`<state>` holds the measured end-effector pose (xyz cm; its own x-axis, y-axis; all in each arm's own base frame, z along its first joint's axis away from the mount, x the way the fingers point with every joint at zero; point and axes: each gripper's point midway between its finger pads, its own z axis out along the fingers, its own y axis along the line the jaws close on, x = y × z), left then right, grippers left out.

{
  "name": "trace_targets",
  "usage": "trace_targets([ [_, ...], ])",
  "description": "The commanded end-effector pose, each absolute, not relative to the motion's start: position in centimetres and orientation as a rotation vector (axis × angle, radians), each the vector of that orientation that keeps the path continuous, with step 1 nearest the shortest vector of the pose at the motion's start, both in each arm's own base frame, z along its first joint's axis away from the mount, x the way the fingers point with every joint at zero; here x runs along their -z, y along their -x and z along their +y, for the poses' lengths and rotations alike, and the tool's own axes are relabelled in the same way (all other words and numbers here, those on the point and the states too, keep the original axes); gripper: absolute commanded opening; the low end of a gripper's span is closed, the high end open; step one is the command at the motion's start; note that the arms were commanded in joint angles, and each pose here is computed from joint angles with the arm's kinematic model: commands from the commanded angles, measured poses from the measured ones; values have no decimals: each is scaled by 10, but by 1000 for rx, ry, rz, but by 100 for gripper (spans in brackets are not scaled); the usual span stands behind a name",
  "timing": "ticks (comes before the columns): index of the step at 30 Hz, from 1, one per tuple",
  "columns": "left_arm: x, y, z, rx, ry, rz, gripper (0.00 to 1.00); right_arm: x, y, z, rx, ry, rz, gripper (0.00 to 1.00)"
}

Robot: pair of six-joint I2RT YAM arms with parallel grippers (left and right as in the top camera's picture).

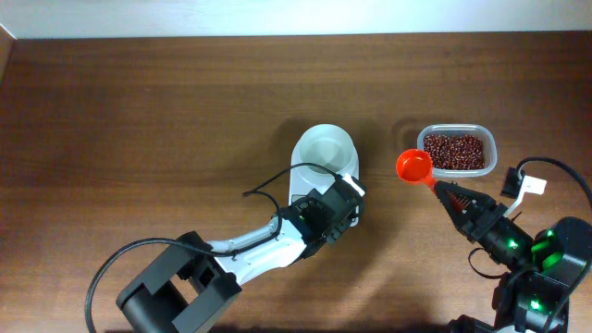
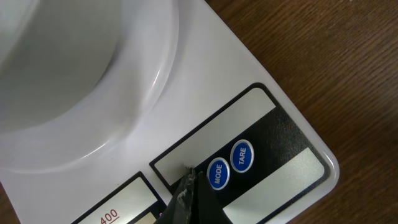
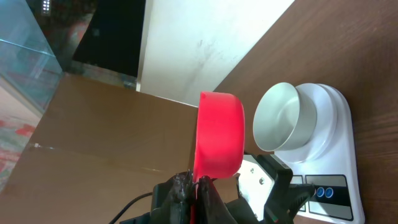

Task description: Scoop and weigh 50g on scale

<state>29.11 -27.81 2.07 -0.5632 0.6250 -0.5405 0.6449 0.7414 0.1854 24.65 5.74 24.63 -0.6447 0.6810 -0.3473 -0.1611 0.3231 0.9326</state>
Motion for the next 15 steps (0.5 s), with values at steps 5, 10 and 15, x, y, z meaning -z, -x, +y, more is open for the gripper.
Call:
trace_targets([
  [5,2,-288,-270,7,-994,2383,0,-252,-246,57,-1397,-432,1826,4],
  [10,7,-289,-268,-4,-998,2395,0,-252,-247,56,-1395,-435,1825,4],
  [15,8,-288,-266,-14,-1001,2401,0,-252,-247,56,-1395,-435,1825,4],
])
